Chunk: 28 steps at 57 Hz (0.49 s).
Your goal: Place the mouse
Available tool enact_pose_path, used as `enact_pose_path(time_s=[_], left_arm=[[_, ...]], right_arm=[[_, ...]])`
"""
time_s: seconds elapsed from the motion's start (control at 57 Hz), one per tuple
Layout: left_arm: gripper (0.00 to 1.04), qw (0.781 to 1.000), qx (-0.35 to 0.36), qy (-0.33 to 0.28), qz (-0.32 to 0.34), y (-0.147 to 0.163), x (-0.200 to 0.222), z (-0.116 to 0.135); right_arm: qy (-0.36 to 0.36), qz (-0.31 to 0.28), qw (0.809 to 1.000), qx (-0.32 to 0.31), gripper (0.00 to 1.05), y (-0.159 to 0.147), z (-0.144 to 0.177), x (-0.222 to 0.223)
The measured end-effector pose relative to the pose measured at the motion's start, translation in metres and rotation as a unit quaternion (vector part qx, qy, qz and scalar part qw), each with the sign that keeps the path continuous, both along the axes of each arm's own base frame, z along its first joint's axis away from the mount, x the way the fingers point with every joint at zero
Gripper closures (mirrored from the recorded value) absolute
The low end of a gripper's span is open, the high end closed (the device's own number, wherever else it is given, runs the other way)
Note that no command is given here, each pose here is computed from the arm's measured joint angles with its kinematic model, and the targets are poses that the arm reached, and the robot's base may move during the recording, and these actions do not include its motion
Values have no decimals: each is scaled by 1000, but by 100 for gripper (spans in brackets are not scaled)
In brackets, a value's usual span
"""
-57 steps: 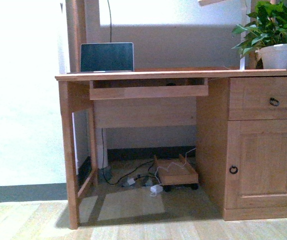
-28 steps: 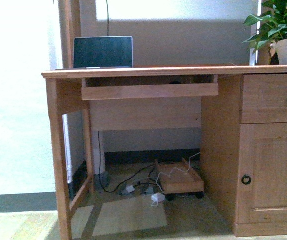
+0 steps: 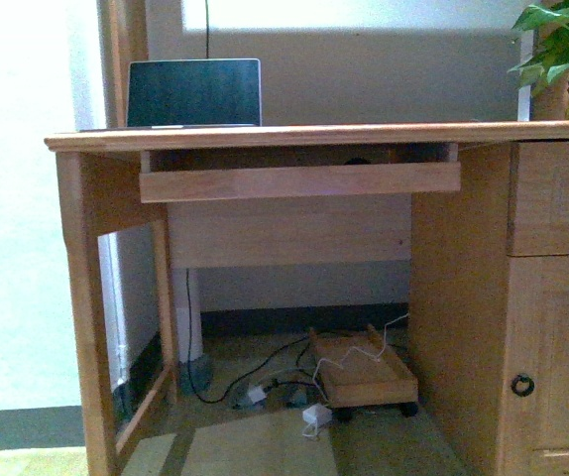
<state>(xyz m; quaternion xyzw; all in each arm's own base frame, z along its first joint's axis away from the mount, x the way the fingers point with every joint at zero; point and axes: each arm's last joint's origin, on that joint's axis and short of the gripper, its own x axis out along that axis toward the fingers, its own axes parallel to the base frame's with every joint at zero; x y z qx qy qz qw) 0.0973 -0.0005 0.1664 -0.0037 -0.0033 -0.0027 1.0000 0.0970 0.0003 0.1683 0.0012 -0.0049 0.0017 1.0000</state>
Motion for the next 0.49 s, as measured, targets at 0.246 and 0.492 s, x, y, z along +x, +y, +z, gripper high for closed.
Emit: enact_pose_path(time_s=[0.246,0.492], left_arm=[[7,1000,0,0,0,0,0,0],[7,1000,0,0,0,0,0,0]], right_arm=[[0,0,1000,0,0,0,0,0],[0,0,1000,0,0,0,0,0]])
